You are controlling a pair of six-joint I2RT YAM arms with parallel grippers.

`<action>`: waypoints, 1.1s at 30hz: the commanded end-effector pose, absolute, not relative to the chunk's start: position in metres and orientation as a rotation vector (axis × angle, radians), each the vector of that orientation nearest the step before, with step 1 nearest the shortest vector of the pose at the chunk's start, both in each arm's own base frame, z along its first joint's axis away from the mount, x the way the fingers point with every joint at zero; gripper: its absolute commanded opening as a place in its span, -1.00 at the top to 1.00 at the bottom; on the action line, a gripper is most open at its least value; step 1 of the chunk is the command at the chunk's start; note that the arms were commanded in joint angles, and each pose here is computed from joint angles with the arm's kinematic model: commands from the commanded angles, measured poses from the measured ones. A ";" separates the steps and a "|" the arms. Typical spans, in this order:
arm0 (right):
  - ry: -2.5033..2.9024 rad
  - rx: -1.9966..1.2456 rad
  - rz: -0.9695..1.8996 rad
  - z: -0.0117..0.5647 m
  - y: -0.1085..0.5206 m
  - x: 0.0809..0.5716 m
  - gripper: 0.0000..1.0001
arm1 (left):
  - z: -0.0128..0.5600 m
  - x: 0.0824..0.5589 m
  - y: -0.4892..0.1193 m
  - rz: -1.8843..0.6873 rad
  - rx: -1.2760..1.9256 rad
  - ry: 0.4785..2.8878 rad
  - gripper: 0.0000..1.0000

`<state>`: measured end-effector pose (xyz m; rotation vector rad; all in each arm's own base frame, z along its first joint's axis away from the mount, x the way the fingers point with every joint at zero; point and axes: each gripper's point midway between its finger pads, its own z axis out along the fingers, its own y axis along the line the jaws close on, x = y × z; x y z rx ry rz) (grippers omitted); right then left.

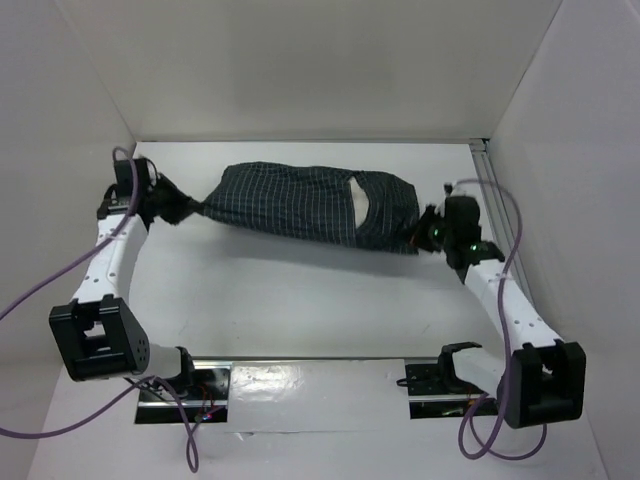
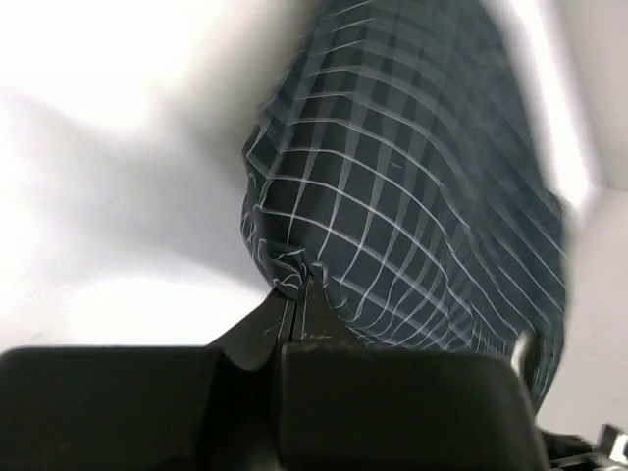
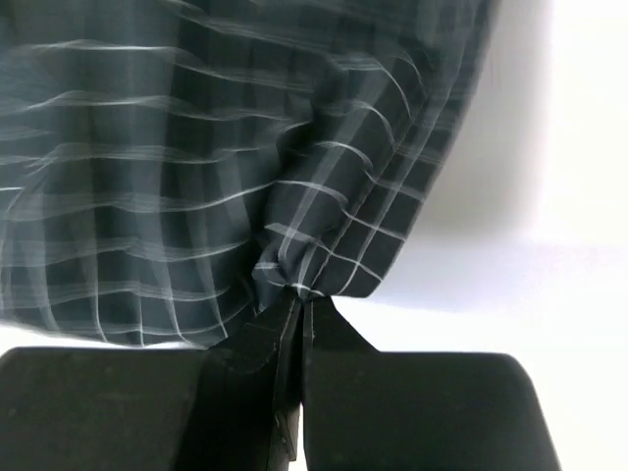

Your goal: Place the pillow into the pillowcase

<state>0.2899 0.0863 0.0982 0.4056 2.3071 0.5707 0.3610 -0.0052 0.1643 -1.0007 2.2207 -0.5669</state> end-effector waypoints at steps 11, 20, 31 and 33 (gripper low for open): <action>1.742 0.403 0.200 0.391 0.014 0.330 1.00 | 0.419 0.351 0.078 -0.674 -0.754 1.696 1.00; 1.671 0.437 -0.002 0.429 -0.023 0.286 1.00 | 0.413 0.338 0.099 -0.710 -0.805 1.659 1.00; 2.080 0.415 0.331 0.229 0.053 0.465 -0.47 | 0.226 0.466 0.037 -0.648 -0.813 2.092 0.05; 2.096 0.428 0.332 0.225 0.055 0.490 -0.74 | 0.217 0.489 0.040 -0.601 -0.803 2.158 -0.52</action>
